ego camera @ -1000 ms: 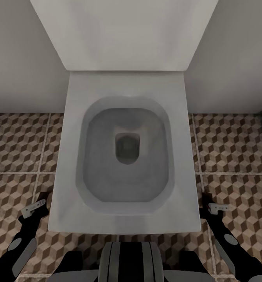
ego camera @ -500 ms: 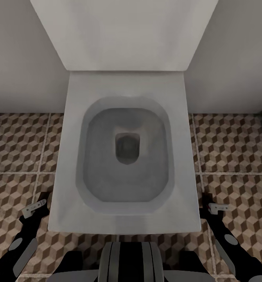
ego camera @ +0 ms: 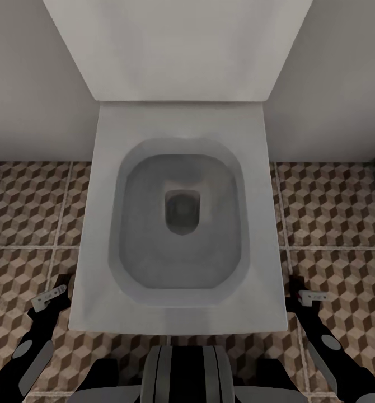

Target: Take the four mousetraps from the cabinet in the bathroom and place them on the bathroom floor. Make sure all four end up on the same floor surface, and ensure that at least two of them are either under or directly next to the same bathroom sink.

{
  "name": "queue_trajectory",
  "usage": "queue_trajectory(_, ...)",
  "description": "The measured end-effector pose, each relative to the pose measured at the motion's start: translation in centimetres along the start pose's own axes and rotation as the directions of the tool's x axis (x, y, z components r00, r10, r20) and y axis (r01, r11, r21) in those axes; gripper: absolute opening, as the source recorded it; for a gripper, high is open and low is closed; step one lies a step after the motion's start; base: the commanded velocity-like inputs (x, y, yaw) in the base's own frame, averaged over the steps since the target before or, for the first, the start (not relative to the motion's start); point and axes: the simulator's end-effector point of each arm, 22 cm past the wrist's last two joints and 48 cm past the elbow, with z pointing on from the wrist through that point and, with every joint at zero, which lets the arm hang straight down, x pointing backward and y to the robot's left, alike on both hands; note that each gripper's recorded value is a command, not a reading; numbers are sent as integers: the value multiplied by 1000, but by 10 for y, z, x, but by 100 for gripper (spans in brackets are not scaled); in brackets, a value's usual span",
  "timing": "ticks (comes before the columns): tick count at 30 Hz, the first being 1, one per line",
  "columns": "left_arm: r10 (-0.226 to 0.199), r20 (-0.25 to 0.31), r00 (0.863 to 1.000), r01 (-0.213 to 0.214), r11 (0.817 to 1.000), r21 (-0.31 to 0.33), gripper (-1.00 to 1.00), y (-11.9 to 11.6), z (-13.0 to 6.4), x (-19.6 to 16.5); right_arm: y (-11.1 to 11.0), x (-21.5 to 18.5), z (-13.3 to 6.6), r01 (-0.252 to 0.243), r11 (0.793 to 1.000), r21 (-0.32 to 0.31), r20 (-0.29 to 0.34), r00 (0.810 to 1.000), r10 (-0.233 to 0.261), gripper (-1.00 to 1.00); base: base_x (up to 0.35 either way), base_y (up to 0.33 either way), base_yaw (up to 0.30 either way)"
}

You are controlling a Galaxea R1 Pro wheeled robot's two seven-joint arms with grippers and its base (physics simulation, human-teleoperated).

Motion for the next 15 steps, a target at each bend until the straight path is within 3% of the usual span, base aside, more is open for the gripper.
queue_trajectory(4, 0, 0, 1000, 0, 1000, 0, -100, 0, 0, 0, 0, -2, 0, 1, 1000, 0, 6, 1000, -1, -100, 0, 0, 0)
queue_trajectory(9, -1, 0, 1000, 1, 1000, 0, -100, 0, 0, 0, -1, -17, -1, 0, 1000, 0, 77, 997, 0, -100, 0, 0, 0)
queue_trajectory(15, -1, 0, 1000, 1, 1000, 0, -100, 0, 0, 0, 0, -21, -1, -3, 1000, 0, 100, 995, 3, -100, 0, 0, 0)
